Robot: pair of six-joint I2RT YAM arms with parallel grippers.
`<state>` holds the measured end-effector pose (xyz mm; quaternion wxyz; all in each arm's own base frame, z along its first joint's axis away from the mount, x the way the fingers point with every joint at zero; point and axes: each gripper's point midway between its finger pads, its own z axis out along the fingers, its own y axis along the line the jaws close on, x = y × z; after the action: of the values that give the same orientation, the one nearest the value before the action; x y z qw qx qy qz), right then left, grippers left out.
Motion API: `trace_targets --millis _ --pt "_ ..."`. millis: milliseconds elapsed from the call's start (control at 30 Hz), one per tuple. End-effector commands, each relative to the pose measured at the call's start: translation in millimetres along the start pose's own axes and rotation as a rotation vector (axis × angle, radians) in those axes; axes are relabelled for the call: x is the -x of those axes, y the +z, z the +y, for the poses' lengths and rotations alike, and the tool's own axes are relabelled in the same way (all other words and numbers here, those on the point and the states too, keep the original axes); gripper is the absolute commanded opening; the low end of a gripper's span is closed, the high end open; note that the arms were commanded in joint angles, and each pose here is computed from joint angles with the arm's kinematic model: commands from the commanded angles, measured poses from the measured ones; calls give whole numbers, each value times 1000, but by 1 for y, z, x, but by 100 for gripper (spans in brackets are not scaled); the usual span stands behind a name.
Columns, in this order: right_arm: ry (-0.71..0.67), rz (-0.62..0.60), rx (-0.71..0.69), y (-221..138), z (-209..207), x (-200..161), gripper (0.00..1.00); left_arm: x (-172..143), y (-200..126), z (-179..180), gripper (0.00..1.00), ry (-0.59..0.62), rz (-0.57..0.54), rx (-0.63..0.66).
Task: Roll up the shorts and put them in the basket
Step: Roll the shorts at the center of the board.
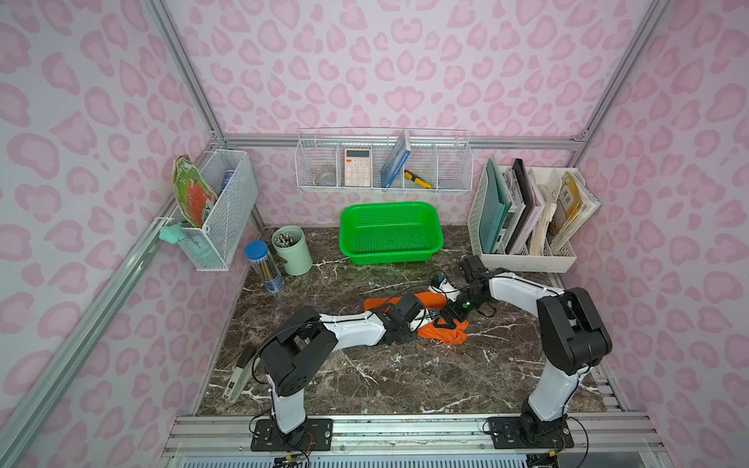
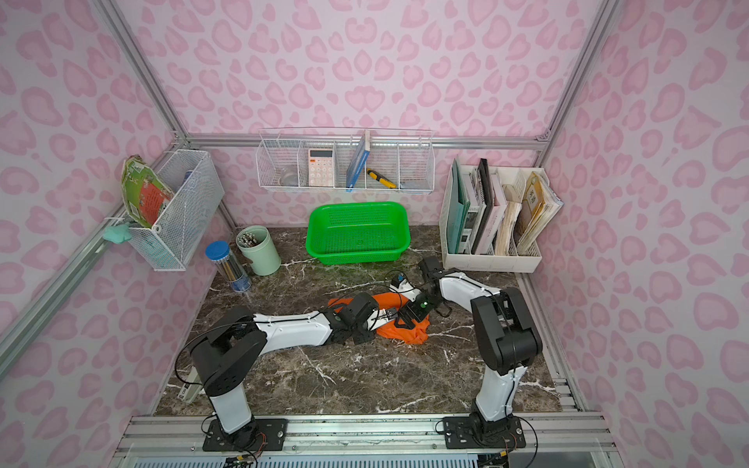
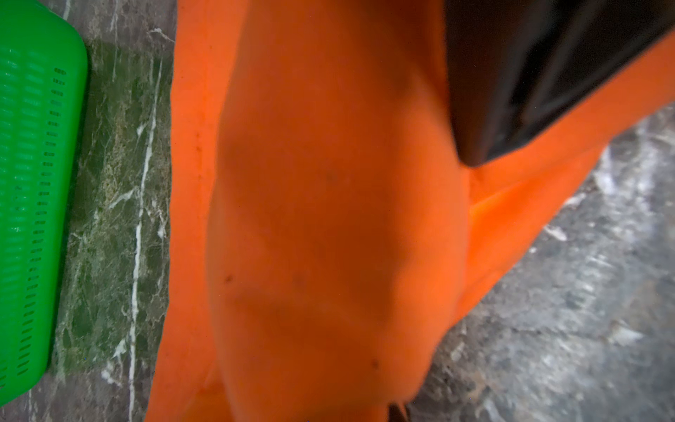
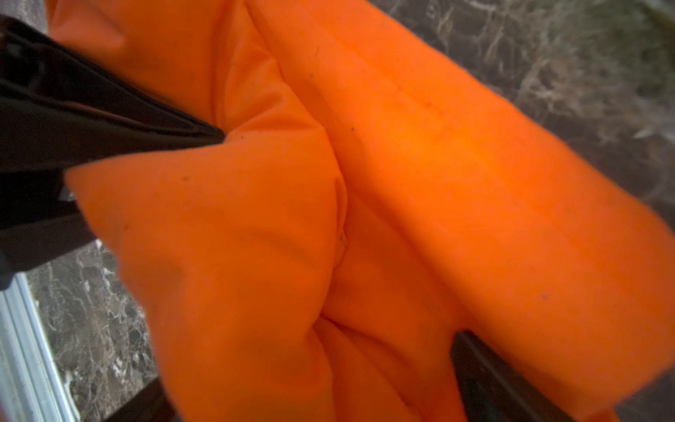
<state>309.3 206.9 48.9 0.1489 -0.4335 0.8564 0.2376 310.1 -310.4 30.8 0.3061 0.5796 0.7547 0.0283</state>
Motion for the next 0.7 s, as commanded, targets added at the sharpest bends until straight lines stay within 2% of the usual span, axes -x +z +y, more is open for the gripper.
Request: trace_targets --millis 0,267,500,667 --pt "-13 -92 -141 -18 -19 21 99 -29 -3 -15 19 -33 112 -81" --pt "-37 -208 -399 -55 -39 24 99 -30 -17 -12 17 -128 137 -217" --pt "-85 -307 -518 -80 -39 31 99 -35 -30 -7 16 -209 181 -355" --pt "-204 -421 -609 -99 -27 36 99 -35 -34 -6 16 -248 183 -414"
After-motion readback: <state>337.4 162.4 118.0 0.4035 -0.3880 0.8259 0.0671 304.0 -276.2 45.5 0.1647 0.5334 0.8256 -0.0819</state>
